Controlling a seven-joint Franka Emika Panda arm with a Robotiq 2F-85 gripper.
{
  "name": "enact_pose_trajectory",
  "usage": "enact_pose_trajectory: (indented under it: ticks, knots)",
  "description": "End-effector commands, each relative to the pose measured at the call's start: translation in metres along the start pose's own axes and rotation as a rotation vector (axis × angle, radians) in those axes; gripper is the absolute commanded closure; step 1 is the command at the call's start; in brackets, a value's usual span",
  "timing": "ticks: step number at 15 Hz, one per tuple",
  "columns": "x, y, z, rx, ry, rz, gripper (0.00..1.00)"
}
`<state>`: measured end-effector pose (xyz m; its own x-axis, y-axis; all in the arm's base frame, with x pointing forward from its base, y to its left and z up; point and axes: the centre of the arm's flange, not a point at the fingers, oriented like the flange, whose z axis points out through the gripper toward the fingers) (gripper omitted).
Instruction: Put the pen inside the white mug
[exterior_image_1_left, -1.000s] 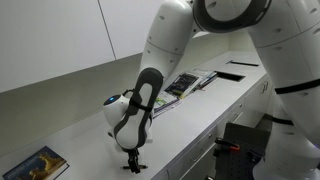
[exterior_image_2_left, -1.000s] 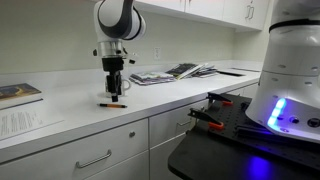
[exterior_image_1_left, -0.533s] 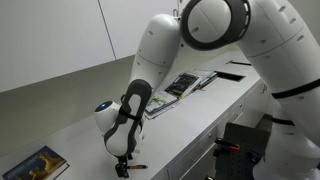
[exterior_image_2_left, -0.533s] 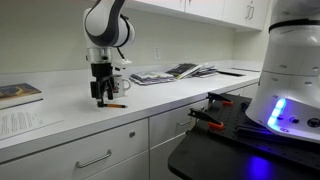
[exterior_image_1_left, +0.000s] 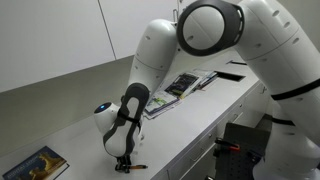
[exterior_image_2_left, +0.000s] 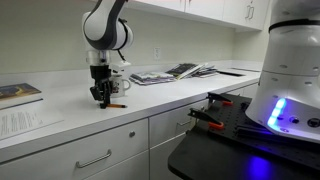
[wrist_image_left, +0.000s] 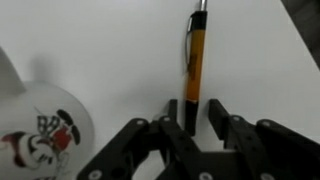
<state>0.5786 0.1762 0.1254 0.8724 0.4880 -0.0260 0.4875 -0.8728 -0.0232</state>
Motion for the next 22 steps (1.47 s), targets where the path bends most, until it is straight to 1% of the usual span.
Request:
enact_pose_trajectory:
  ticks: [1, 2, 3, 5, 6, 8, 9, 14, 16, 18, 19, 22]
  knots:
    - [-0.001, -0.004, -0.001, -0.008, 0.002, -0.011, 0.92]
    - [-0.002, -0.004, -0.003, -0.003, 0.004, -0.016, 0.99]
    - [-0.004, -0.003, -0.005, 0.008, 0.01, -0.023, 1.0]
    - [-0.009, -0.001, -0.014, 0.044, 0.031, -0.05, 0.97]
    - [-0.012, 0.001, -0.018, 0.072, 0.044, -0.075, 0.97]
    - [-0.022, 0.005, -0.035, 0.16, 0.082, -0.159, 0.97]
    - [-0.027, 0.008, -0.044, 0.192, 0.11, -0.193, 0.97]
    - [-0.054, 0.037, -0.091, 0.377, 0.234, -0.348, 0.97]
    - [-0.061, 0.047, -0.103, 0.469, 0.26, -0.406, 0.97]
    - [-0.067, 0.056, -0.109, 0.552, 0.268, -0.466, 0.97]
    - [-0.069, 0.06, -0.111, 0.585, 0.269, -0.499, 0.97]
    - [-0.073, 0.075, -0.118, 0.65, 0.296, -0.602, 0.97]
